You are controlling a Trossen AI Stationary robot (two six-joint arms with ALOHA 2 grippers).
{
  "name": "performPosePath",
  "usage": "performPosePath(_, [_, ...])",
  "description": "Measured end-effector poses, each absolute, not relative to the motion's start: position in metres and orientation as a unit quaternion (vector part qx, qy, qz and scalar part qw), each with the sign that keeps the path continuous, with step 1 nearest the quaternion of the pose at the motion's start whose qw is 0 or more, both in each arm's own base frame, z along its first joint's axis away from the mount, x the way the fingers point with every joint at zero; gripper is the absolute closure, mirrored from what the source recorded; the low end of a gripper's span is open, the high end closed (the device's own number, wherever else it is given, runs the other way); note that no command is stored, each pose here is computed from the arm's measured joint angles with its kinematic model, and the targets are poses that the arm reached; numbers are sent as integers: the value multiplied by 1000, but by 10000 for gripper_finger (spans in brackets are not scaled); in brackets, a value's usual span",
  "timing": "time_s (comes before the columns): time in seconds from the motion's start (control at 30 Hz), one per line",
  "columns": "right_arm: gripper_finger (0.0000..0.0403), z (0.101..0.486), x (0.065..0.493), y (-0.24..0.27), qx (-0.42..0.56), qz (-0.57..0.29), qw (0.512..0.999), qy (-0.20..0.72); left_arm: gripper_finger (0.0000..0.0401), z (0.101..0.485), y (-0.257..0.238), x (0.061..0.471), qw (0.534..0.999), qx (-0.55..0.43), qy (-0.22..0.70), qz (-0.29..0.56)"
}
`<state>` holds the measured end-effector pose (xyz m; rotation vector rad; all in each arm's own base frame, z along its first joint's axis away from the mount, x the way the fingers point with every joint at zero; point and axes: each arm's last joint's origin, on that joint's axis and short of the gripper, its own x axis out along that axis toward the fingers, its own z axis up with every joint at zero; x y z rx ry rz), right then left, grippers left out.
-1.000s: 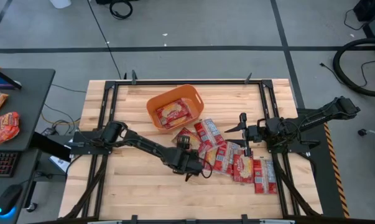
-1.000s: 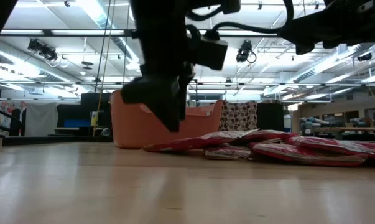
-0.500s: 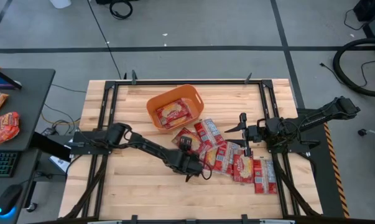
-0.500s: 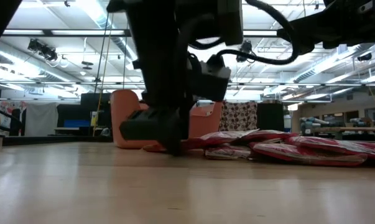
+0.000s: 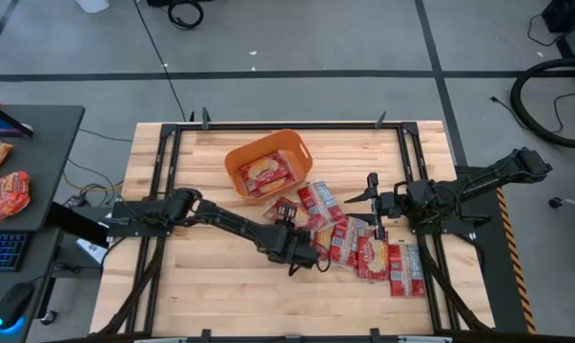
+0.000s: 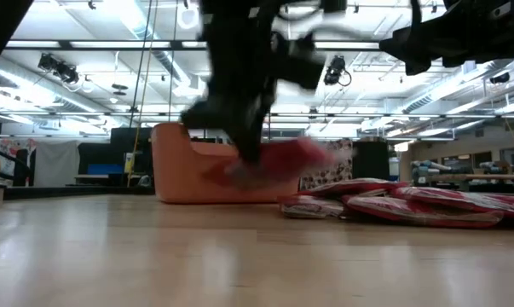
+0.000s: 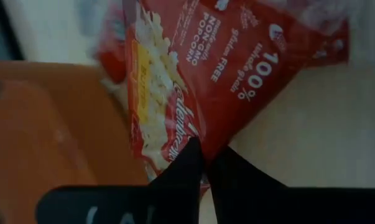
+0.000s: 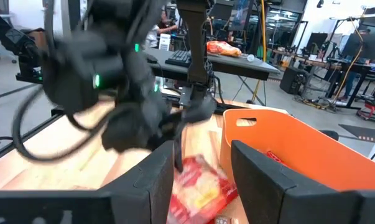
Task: Sort popcorn bags into baskets
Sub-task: Put the popcorn bag into the orange bin
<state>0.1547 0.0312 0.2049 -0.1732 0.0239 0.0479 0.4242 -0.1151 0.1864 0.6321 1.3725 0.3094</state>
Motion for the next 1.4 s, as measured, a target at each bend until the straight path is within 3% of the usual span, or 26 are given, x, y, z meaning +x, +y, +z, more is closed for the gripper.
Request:
performPosePath(0.17, [239,205,155,31,-87,22,996,12,374,250,-96,428,726,247,608,208])
performPosePath(0.33, [239,205,155,31,-86,22,996,12,381,288,-50,426,741,117,581,316])
performPosePath(0.47, [239,205,155,31,-82,22,996,13,378,279,-8,426,714,51,609,342])
performPosePath(0.7, [239,204,155,31,-84,24,996,17,370,236,58,413,629,41,678,378])
performPosePath(0.87, [239,204,155,31,-86,24,996,17,314,223,88,402,595,16,700,394])
performPosePath(1.0, [239,204,155,31,-87,24,996,19,261,232,79,414,638,-4,685,352])
performPosePath(1.1, [239,204,155,31,-88,24,996,18,236,242,50,430,693,52,658,291])
performPosePath(1.27, [239,204,155,31,-85,24,996,17,226,245,-8,451,744,214,605,189])
performPosePath(1.4, [239,204,155,31,-84,24,996,16,225,229,-41,459,761,272,569,151])
